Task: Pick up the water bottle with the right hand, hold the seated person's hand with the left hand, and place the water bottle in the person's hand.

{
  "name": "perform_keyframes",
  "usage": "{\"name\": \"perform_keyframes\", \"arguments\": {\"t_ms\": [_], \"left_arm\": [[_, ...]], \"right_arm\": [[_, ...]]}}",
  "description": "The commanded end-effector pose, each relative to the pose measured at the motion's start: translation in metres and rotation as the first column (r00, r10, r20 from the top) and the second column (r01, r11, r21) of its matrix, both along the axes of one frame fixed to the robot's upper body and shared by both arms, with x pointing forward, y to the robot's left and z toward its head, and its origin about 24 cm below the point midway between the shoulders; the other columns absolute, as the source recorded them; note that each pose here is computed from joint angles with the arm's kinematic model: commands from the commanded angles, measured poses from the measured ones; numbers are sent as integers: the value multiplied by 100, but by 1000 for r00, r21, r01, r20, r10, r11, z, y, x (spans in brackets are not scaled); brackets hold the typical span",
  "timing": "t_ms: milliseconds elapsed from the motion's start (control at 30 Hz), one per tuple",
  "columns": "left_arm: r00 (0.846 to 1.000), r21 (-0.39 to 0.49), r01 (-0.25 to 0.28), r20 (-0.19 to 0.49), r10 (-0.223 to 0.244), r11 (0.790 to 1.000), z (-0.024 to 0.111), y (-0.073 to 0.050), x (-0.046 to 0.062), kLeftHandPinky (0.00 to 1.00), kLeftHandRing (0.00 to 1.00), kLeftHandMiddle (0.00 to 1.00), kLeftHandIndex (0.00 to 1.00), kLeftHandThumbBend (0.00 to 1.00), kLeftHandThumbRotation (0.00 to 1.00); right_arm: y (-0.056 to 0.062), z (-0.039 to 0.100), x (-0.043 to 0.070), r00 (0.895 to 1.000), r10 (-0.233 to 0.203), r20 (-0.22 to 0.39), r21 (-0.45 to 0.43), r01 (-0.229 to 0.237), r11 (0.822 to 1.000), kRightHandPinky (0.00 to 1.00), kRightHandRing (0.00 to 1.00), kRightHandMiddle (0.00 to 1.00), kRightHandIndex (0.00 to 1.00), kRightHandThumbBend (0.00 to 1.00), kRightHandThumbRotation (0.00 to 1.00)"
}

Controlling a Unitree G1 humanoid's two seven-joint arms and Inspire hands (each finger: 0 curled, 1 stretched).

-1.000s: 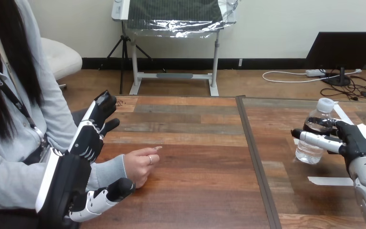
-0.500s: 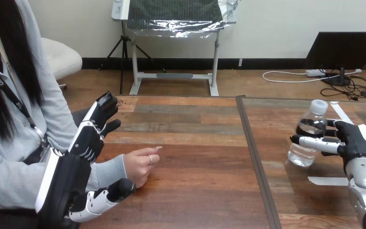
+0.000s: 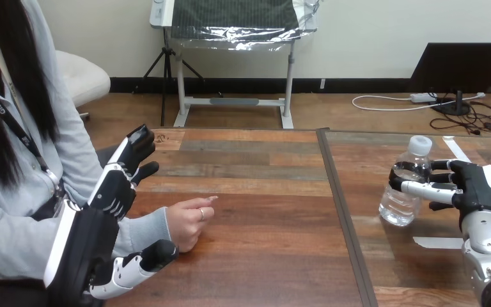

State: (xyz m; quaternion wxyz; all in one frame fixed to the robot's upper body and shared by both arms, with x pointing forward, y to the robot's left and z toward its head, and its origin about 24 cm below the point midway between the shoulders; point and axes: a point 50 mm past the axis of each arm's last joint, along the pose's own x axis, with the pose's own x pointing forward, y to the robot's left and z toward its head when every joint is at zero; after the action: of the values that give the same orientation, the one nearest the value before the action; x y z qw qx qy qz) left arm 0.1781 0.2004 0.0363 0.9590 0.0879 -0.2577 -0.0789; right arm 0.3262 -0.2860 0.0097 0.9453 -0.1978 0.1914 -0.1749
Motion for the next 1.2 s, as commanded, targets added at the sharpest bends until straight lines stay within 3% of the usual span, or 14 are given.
{"name": "perform_keyframes", "arguments": {"t_ms": [0,633,933,1167], "left_arm": [[997,2,6,76,-6,1000,15,-1,7,86,93,95,92,100,68],[998,5,7,60,-7,1000,14,-1,5,86,93,95,92,100,68],[998,15,10,60,-11,1000,12,0,6,86,93,95,92,100,68],[998,19,13,59,-14,1000,12,-1,6,86,93,95,92,100,68]], "right_arm": [[10,18,15,995,11,101,4,-11,1000,43,48,55,56,82,0],[16,25,20,984,11,177,58,-22,998,40,45,52,53,80,0],[19,27,22,973,3,230,132,-35,991,39,45,51,52,79,0],[22,30,23,968,23,250,123,-56,991,37,43,49,51,80,0]]}}
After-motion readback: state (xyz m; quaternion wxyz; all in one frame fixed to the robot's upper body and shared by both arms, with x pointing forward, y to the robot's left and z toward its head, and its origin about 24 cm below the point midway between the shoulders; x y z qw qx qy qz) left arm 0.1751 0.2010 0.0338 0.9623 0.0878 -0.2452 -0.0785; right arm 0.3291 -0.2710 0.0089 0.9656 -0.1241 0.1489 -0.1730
